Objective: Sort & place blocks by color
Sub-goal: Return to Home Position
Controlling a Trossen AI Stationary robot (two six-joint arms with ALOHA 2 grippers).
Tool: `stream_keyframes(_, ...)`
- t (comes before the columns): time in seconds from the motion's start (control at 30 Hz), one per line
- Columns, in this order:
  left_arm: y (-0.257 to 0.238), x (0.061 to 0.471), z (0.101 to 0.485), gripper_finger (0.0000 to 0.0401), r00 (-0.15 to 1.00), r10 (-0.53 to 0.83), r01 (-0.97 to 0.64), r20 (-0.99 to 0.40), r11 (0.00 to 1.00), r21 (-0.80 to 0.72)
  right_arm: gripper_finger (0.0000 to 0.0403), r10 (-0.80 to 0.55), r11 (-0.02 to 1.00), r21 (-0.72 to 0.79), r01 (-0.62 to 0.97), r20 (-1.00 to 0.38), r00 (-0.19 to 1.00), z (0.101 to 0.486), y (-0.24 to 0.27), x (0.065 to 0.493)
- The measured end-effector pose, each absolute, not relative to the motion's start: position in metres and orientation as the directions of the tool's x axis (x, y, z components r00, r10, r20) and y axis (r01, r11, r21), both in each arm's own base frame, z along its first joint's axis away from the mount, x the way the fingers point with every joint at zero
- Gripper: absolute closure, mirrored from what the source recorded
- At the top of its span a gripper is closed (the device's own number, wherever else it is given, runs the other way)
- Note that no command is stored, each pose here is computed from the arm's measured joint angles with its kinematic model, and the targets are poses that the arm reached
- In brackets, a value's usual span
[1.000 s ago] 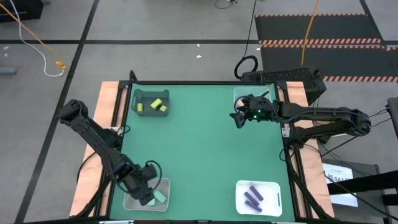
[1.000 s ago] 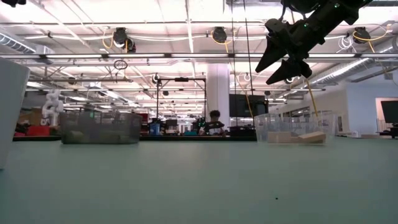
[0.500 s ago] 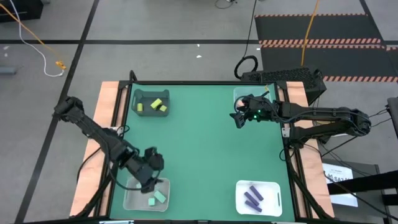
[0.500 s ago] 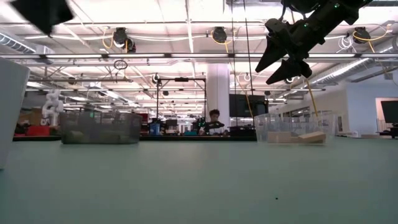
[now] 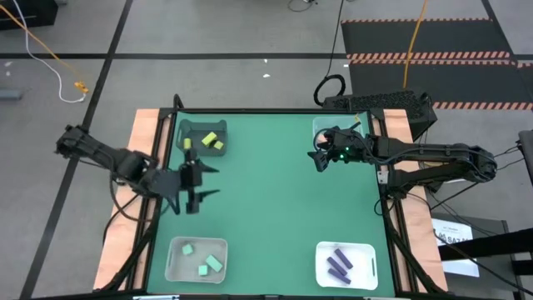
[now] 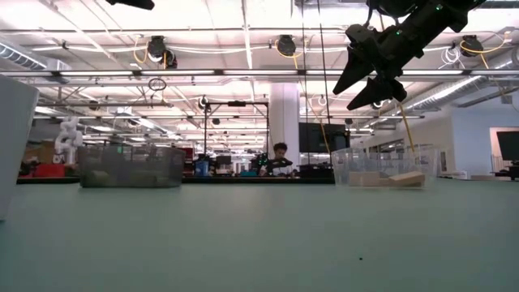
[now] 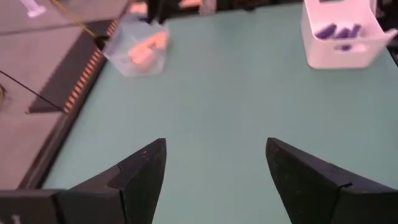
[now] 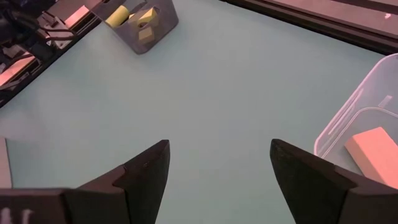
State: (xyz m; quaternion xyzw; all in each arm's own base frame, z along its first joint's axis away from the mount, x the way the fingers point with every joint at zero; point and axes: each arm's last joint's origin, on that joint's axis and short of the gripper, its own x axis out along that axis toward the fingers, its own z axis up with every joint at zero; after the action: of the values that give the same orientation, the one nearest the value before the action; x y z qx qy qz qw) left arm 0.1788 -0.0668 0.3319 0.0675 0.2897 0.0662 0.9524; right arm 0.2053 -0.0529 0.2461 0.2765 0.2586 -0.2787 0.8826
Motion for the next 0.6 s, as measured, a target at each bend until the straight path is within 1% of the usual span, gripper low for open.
stream_keyframes(0.1, -0.057, 0.171, 0.327, 0.0128, 0.858, 0.174, -0.095, -0.484, 0.979, 0.182, 0.0133, -0.349, 0.692, 0.344, 0.635, -0.611, 0.711, 0.246, -0.053, 0.205)
stream_keyframes(0.23, -0.047, 0.160, 0.312, 0.0128, 0.927, 0.169, -0.112, -0.334, 0.977, 0.181, 0.0133, -0.349, 0.692, 0.344, 0.635, -0.611, 0.711, 0.246, -0.053, 0.205)
stream_keyframes(0.37, -0.039, 0.148, 0.299, 0.0127, 0.965, 0.171, -0.131, -0.197, 0.970, 0.203, 0.0133, -0.349, 0.692, 0.344, 0.635, -0.611, 0.711, 0.246, -0.053, 0.205)
stream_keyframes(0.6, -0.025, 0.132, 0.263, 0.0127, 0.966, 0.227, -0.201, -0.125, 0.960, 0.194, 0.0133, -0.349, 0.692, 0.344, 0.635, -0.611, 0.711, 0.246, -0.053, 0.205)
